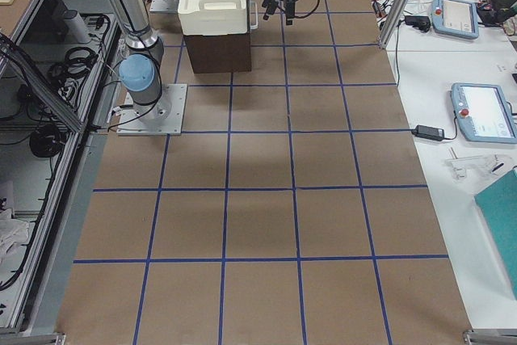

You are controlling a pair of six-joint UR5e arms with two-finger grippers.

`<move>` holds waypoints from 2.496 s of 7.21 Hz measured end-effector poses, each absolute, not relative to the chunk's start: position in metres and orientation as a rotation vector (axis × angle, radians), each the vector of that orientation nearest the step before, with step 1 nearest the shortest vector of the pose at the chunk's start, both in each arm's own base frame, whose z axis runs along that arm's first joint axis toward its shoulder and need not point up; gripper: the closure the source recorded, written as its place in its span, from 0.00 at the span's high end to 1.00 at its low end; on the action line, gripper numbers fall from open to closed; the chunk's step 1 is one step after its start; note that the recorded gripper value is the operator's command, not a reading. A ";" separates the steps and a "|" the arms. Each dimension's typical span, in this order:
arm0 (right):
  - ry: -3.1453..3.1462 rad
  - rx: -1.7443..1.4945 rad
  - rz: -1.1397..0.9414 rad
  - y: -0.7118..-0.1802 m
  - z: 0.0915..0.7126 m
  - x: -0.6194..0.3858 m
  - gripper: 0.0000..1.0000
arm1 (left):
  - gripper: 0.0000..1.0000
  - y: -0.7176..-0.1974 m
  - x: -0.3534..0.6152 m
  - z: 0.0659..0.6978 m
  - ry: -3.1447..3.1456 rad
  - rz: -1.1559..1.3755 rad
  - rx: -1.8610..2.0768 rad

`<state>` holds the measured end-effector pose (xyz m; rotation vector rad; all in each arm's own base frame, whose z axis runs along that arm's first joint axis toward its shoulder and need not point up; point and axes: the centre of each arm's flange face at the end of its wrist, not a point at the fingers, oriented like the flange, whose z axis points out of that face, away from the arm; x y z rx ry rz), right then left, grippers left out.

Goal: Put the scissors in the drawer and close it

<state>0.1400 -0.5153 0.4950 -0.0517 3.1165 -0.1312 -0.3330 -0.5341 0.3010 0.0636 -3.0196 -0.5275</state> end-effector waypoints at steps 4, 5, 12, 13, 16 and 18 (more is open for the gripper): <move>3.117 -0.057 -0.131 -0.515 0.495 0.140 1.00 | 1.00 -0.571 -0.271 0.427 -3.066 -0.077 0.036; 3.118 -0.057 -0.130 -0.515 0.495 0.140 1.00 | 1.00 -0.555 -0.259 0.467 -3.082 -0.012 -0.058; 3.127 -0.062 -0.130 -0.515 0.495 0.139 1.00 | 1.00 -0.498 -0.158 0.533 -3.091 0.163 -0.039; 3.127 -0.062 -0.133 -0.515 0.495 0.139 1.00 | 1.00 -0.504 -0.154 0.534 -3.092 0.166 -0.027; 3.127 -0.062 -0.134 -0.515 0.495 0.139 1.00 | 1.00 -0.505 -0.151 0.534 -3.096 0.162 -0.023; 3.127 -0.053 -0.135 -0.515 0.495 0.139 1.00 | 1.00 -0.503 -0.151 0.535 -3.097 0.163 -0.023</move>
